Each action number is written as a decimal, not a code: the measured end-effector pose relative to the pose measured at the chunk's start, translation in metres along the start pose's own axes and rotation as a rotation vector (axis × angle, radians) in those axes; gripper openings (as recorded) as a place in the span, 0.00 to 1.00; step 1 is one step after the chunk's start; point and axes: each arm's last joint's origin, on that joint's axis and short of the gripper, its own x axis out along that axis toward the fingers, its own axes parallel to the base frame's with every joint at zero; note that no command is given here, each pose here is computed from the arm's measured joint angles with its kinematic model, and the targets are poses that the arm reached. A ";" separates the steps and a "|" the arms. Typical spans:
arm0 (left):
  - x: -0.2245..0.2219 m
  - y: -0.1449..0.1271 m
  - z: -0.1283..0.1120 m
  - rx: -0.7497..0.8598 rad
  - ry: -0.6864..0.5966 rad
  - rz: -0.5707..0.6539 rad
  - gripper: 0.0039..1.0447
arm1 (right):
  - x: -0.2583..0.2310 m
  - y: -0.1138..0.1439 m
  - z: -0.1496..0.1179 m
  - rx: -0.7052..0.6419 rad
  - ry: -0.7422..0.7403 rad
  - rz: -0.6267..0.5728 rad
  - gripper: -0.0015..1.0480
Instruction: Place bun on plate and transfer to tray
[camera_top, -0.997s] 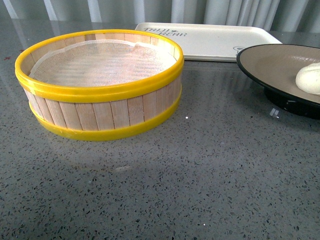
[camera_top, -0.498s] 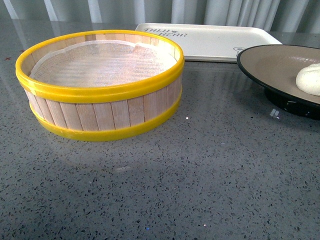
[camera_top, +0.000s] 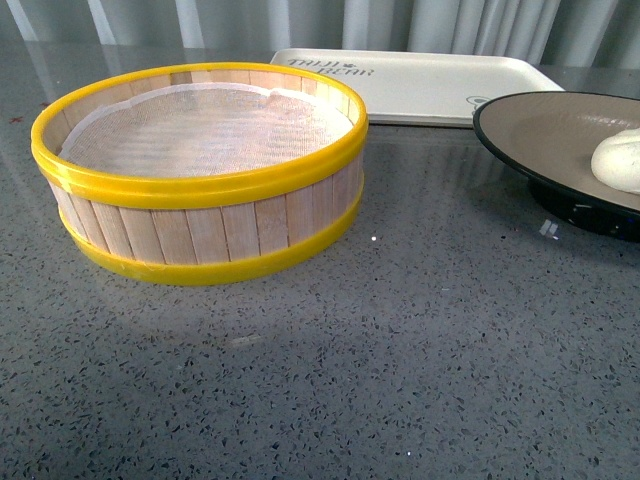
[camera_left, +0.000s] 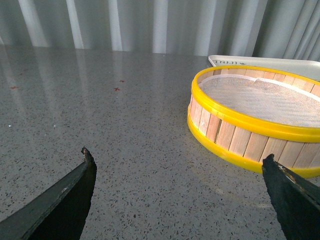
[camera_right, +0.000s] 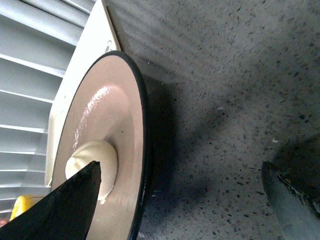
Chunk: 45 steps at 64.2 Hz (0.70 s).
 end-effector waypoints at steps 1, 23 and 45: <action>0.000 0.000 0.000 0.000 0.000 0.000 0.94 | 0.001 0.000 0.000 0.008 0.005 0.006 0.92; 0.000 0.000 0.000 0.000 0.001 0.000 0.94 | 0.020 0.016 -0.009 0.187 0.125 0.082 0.92; 0.000 0.000 0.000 0.000 0.000 0.000 0.94 | 0.023 0.029 -0.025 0.228 0.184 0.101 0.49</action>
